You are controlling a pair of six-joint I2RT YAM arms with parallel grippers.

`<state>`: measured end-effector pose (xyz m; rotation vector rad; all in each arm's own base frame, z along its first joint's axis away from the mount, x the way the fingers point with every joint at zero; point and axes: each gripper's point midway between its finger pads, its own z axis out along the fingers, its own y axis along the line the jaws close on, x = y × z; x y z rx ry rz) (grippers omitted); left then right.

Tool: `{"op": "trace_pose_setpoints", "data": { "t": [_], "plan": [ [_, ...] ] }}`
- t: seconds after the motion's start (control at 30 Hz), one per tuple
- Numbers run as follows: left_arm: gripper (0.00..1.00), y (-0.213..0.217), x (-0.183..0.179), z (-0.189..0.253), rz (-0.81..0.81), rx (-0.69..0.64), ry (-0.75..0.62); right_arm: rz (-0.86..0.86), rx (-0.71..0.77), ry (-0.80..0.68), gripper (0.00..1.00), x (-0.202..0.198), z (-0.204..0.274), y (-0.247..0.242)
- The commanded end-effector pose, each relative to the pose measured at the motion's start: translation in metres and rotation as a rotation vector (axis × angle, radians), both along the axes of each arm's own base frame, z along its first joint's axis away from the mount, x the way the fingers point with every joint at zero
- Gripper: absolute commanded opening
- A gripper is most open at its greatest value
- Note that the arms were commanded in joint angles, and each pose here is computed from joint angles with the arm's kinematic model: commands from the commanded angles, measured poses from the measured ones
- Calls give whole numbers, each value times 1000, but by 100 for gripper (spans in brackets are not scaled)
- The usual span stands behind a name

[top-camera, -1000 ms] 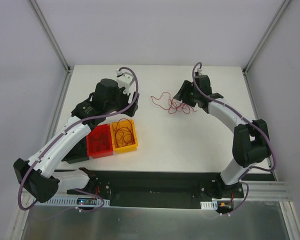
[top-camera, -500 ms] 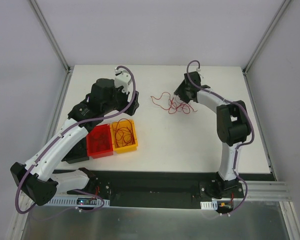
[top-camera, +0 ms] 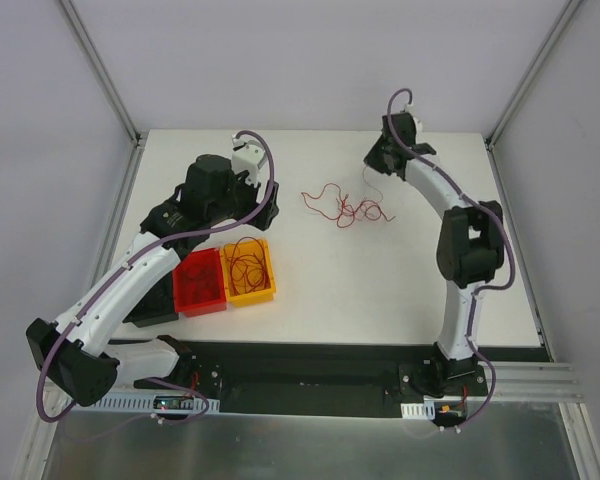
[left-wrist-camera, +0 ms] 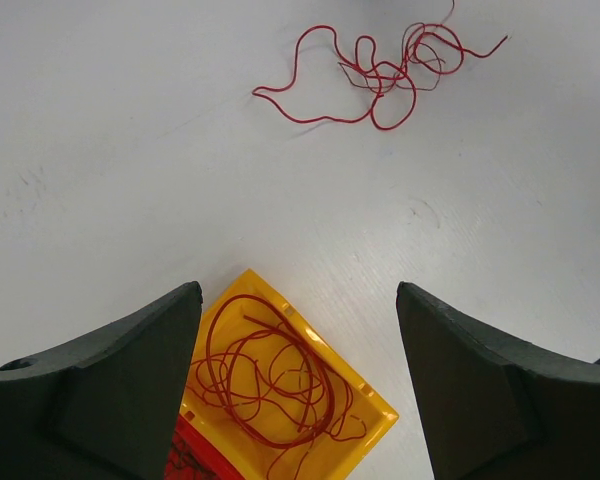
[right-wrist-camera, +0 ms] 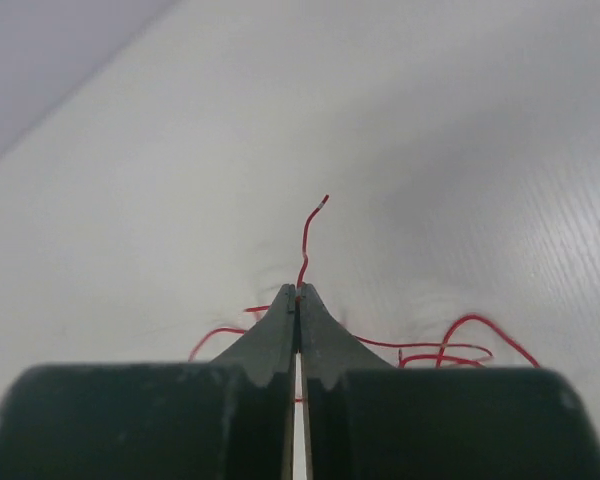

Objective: Untangle the cables

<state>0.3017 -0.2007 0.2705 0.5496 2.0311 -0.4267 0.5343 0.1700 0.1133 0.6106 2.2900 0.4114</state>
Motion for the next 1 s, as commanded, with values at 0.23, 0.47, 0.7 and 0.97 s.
{"op": "trace_pose_setpoints", "data": {
  "t": [0.23,0.47,0.7,0.97],
  "plan": [
    [78,0,7,9,6,-21,-32,34,66,-785,0,-88,398,-28],
    [78,-2,9,3,2,-20,-12,82,22,-850,0,-96,430,-27],
    [80,-8,5,3,-30,-40,1,181,33,-539,0,-89,278,-5],
    [79,-15,6,-9,-48,-49,48,296,140,-589,0,-127,312,12]
  ]
}}
